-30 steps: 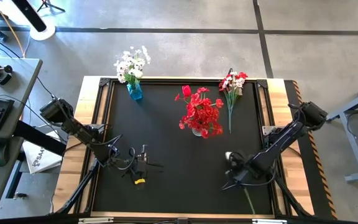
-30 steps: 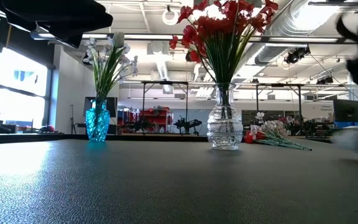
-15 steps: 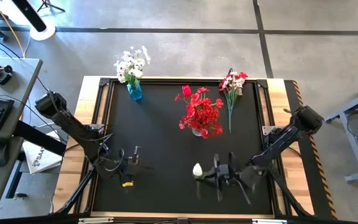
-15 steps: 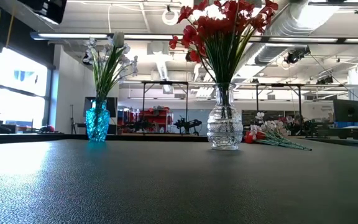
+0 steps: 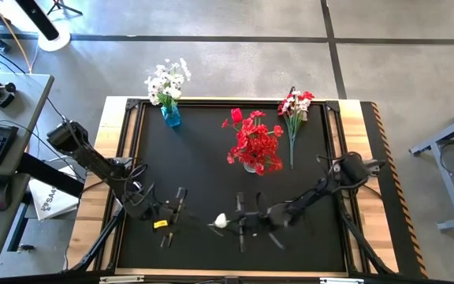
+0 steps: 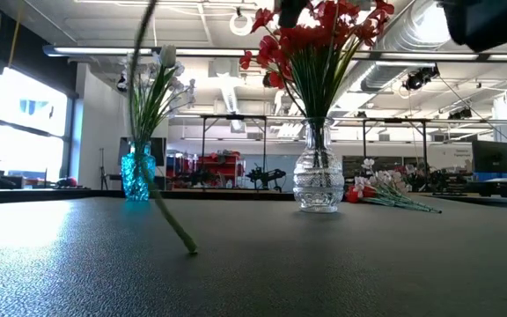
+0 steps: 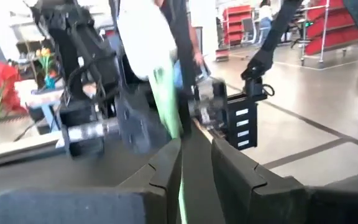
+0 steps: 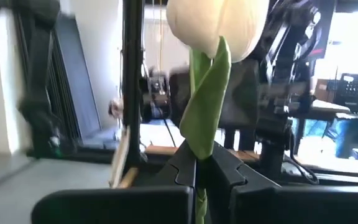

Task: Sort flowers into vase by color
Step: Put the white flower into the blue vase

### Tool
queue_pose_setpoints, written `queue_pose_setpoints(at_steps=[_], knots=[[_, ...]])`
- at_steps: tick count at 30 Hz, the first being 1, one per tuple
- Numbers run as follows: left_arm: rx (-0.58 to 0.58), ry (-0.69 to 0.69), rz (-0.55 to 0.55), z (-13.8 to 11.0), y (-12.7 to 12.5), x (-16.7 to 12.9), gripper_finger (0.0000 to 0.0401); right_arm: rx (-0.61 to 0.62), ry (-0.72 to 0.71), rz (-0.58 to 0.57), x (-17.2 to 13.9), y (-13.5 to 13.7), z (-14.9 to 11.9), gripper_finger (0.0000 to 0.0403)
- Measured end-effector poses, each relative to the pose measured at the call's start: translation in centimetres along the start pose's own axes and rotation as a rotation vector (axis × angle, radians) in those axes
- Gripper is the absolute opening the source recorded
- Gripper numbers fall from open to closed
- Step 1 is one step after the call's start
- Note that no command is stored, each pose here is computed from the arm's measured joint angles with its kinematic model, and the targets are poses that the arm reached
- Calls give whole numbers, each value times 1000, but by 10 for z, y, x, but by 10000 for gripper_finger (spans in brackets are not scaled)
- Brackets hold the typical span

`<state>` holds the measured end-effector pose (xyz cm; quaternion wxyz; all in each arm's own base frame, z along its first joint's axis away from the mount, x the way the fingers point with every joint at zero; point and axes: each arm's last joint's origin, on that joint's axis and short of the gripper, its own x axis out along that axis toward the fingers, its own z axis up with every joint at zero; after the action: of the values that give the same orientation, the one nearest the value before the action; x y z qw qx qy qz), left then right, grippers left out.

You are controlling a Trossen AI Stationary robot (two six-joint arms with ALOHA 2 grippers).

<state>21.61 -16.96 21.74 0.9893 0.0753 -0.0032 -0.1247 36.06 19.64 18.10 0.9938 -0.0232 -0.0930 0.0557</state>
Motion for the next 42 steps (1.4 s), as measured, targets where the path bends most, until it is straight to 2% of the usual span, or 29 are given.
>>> queue_pose_setpoints(at_steps=[3,8,11,16,19,28,39,42], knots=[[37,-20,-4,2,2,0,96,-50,41,5,13,4,2,2],[79,-65,2,13,2,3,156,-116,98,8,29,14,14,2],[143,-80,-2,26,0,7,196,-214,112,-7,35,22,24,2],[250,-27,-45,48,-7,18,241,-434,188,-114,43,38,42,1],[285,45,-65,56,-9,24,246,-512,246,-152,46,42,48,1],[324,120,-185,54,-15,29,230,-530,273,-150,49,42,50,1],[534,258,-65,44,-19,21,224,-561,314,-217,42,50,49,1],[598,293,-1,43,-21,18,224,-570,317,-224,41,51,49,1]])
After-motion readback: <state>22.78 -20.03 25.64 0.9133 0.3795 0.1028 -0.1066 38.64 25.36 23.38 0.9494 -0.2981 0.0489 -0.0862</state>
